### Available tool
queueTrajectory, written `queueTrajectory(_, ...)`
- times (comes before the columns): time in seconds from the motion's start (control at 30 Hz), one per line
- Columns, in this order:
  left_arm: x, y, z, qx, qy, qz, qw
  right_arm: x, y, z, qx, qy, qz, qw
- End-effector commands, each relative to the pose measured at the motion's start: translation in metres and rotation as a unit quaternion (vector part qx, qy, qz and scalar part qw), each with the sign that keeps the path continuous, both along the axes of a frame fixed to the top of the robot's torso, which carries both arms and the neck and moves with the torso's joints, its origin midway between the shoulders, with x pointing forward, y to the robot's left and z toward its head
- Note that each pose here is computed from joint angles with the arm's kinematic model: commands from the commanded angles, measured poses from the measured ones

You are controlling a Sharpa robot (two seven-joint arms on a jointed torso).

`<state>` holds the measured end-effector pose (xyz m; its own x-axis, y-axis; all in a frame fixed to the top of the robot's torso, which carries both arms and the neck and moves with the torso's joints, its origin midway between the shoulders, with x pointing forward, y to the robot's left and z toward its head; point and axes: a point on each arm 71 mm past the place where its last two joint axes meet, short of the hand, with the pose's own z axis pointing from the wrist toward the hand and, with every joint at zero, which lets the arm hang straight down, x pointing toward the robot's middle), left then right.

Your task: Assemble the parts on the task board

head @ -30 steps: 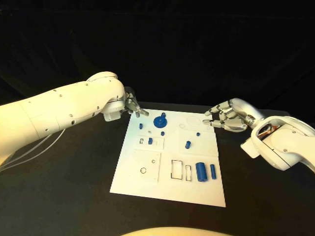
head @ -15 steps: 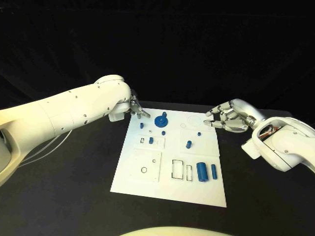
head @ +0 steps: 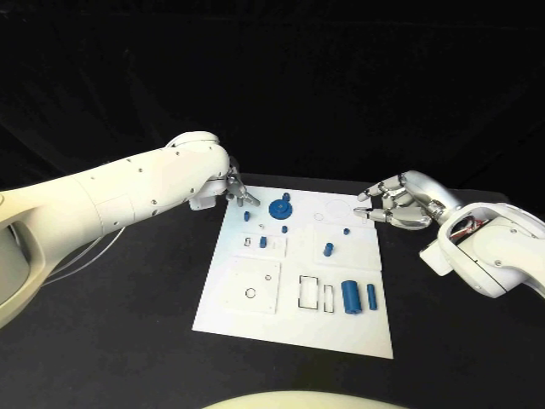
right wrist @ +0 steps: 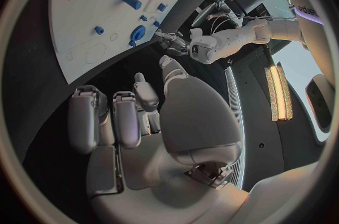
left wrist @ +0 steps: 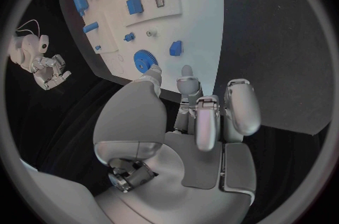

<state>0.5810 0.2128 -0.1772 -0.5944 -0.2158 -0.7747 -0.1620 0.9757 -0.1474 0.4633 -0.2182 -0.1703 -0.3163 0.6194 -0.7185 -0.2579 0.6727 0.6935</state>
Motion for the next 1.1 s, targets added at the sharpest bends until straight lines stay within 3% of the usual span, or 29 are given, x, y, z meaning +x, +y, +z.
queueTrajectory(0.03, -0.0015, -0.0049, -0.0014, 0.005, 0.012, -0.022, 1.000, -0.0007, 0.0016, -0.0004, -0.001, 0.000, 0.008, 1.000)
queueTrajectory(0.37, -0.0038, -0.0064, -0.0058, 0.006, 0.033, -0.031, 0.999, -0.0006, 0.0021, -0.0005, -0.001, 0.000, 0.008, 1.000)
queueTrajectory(1.1, -0.0055, -0.0076, -0.0113, -0.003, 0.042, -0.032, 0.999, -0.0005, 0.0021, -0.0006, -0.001, 0.000, 0.008, 1.000)
